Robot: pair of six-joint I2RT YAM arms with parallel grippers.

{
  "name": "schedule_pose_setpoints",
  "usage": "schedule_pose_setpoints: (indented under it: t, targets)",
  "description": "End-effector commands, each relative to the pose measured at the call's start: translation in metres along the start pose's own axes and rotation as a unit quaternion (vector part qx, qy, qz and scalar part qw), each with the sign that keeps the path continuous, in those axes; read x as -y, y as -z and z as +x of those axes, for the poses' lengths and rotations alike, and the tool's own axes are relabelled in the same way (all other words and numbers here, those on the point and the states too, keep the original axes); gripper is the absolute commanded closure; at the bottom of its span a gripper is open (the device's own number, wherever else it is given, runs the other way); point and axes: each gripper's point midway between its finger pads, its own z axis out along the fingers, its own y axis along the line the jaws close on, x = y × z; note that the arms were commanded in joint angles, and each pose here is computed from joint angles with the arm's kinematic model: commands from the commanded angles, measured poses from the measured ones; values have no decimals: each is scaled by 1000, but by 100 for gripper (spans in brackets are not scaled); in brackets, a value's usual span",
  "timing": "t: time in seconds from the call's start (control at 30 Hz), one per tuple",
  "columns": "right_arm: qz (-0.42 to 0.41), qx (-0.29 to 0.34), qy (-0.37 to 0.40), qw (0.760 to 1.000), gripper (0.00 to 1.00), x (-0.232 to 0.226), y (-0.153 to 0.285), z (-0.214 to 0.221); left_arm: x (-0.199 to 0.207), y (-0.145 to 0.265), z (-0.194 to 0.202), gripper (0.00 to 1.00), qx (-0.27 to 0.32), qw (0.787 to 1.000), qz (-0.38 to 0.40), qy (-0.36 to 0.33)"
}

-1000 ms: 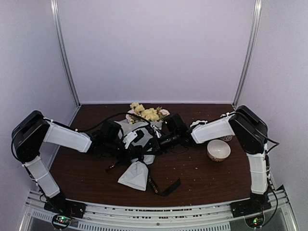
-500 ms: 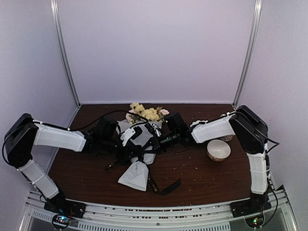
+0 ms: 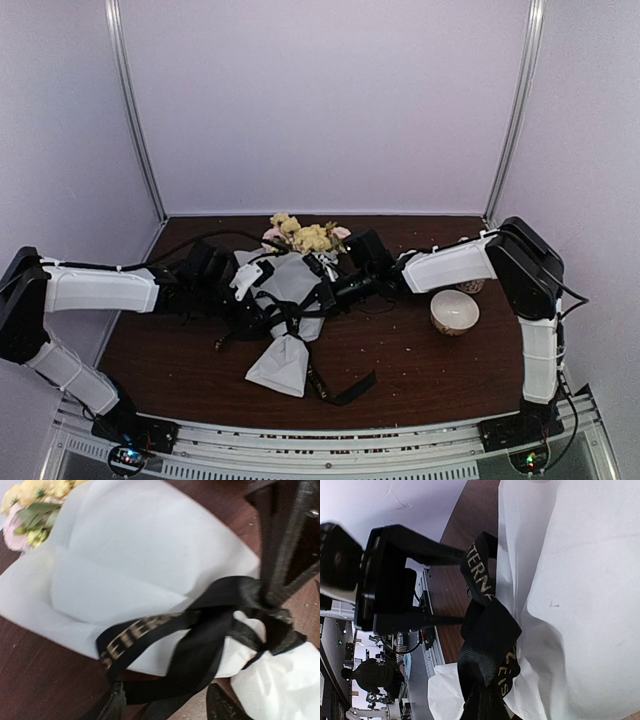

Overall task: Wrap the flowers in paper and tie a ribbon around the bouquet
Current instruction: Cross the half-tied ribbon over the folded bouquet.

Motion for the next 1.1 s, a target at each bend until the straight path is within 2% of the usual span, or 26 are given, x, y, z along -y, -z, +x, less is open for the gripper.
schedule_pose_setpoints:
  t: [0.0,0.23,0.4,0.57,0.67,0.73,0.93,1.07]
  targets:
    - [12,13,24,1000,100,-11,11,-11,-40,3,21,38,-37,994,-77,63]
    - [8,18,31,999,99,-16,8,-17,-44,-24,34,33,-63,994,-58,62]
    - [20,13,24,999,84,-11,4,-13,-47,-38,26,35,-56,995,-52,58]
    - [54,19,23,998,74,0,12,-9,-40,-41,27,47,-51,996,-29,60]
    - [73,16,28,997,72,5,15,-7,-36,-40,28,67,-50,997,-21,59]
    - [75,17,29,997,72,4,17,-7,-35,-38,27,76,-47,997,-17,59]
    - [86,19,26,996,72,5,22,-7,-32,-33,24,90,-38,997,-12,59]
    - [123,7,9,992,71,22,24,1,-30,-32,23,93,-38,997,-9,60]
